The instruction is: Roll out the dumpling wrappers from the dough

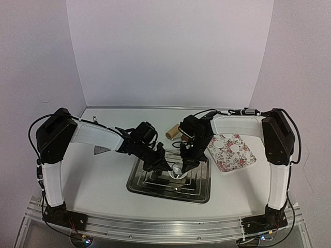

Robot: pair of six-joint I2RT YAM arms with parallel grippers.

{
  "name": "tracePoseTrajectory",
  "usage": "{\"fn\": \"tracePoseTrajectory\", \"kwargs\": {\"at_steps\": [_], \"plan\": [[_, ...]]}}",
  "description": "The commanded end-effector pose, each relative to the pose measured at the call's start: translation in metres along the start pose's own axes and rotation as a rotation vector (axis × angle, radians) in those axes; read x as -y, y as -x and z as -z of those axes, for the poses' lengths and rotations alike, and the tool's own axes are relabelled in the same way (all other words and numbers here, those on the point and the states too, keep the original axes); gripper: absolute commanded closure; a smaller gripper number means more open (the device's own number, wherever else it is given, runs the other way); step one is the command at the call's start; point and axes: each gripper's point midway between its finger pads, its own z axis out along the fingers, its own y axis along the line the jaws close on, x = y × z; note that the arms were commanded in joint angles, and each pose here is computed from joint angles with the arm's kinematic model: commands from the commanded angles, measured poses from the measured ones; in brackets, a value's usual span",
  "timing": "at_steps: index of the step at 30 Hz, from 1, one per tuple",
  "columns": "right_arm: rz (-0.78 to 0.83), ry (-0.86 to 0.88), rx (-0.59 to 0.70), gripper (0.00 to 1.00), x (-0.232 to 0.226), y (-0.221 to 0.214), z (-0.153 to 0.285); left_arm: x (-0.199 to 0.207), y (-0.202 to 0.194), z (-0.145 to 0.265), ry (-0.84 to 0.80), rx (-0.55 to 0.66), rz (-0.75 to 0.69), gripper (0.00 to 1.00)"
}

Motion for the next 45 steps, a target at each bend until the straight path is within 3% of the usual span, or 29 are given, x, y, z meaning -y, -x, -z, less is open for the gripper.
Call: {"fn": "tracePoseTrajectory", "kwargs": {"at_steps": [1, 29, 45], "plan": [[-0.011, -0.030, -0.009, 1.00, 0.003, 0.005, -0.006, 0.012, 0.004, 0.001, -0.062, -0.003, -0.028, 1.00], [-0.086, -0.118, -0.081, 1.00, 0.025, 0.004, -0.045, 0.024, -0.004, 0.006, -0.146, -0.043, -0.110, 1.00], [-0.080, -0.173, -0.102, 1.00, 0.033, -0.001, -0.053, 0.047, 0.002, 0.020, -0.215, 0.021, -0.186, 1.00]]}}
